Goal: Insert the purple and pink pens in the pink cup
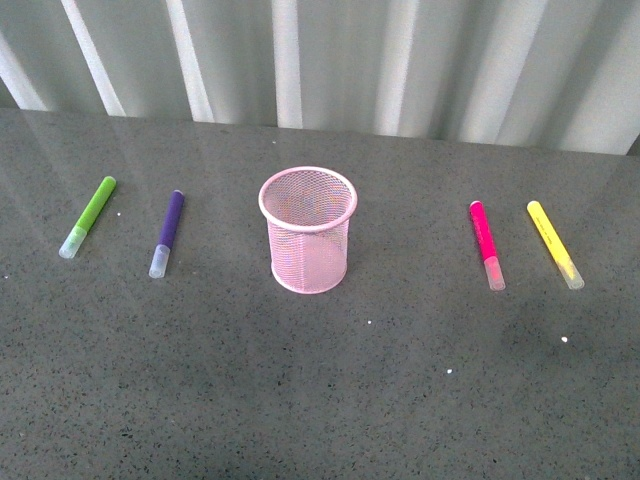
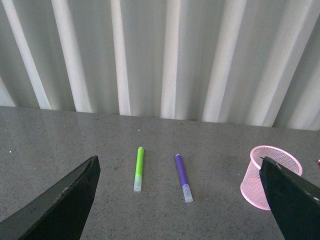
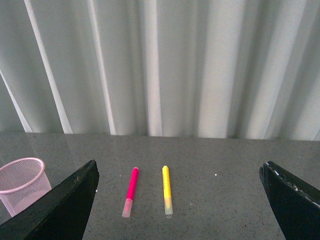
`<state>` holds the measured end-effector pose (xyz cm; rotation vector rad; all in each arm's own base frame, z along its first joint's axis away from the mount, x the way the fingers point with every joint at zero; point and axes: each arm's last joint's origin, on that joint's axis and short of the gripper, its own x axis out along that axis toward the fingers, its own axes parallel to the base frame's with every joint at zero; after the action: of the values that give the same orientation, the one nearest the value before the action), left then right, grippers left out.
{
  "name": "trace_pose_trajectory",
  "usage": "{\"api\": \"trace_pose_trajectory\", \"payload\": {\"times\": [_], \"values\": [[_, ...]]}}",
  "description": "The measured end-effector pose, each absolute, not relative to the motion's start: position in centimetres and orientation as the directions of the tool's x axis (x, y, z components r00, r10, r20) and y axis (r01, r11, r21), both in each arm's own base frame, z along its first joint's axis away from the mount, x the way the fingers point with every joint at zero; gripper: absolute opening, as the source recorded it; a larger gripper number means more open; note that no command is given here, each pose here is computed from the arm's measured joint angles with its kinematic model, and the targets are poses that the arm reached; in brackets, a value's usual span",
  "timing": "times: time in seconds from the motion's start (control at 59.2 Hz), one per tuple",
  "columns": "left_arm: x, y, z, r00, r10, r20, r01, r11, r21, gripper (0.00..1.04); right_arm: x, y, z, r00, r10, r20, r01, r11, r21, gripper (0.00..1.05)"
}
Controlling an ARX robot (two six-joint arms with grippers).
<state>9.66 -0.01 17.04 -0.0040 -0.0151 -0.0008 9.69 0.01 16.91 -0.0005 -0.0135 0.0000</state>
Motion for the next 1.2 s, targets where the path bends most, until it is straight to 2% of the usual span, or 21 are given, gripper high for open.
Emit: {"api": "trace_pose_trajectory", "payload": {"times": [1.2], "values": [[9.66,-0.01,17.04,1.000,-0.001,0.015,0.001,1.000,-0.004,0.98,9.69,0.01,16.91,1.000,0.000,0.014,0.000,1.000,-0.001,0.98]]}}
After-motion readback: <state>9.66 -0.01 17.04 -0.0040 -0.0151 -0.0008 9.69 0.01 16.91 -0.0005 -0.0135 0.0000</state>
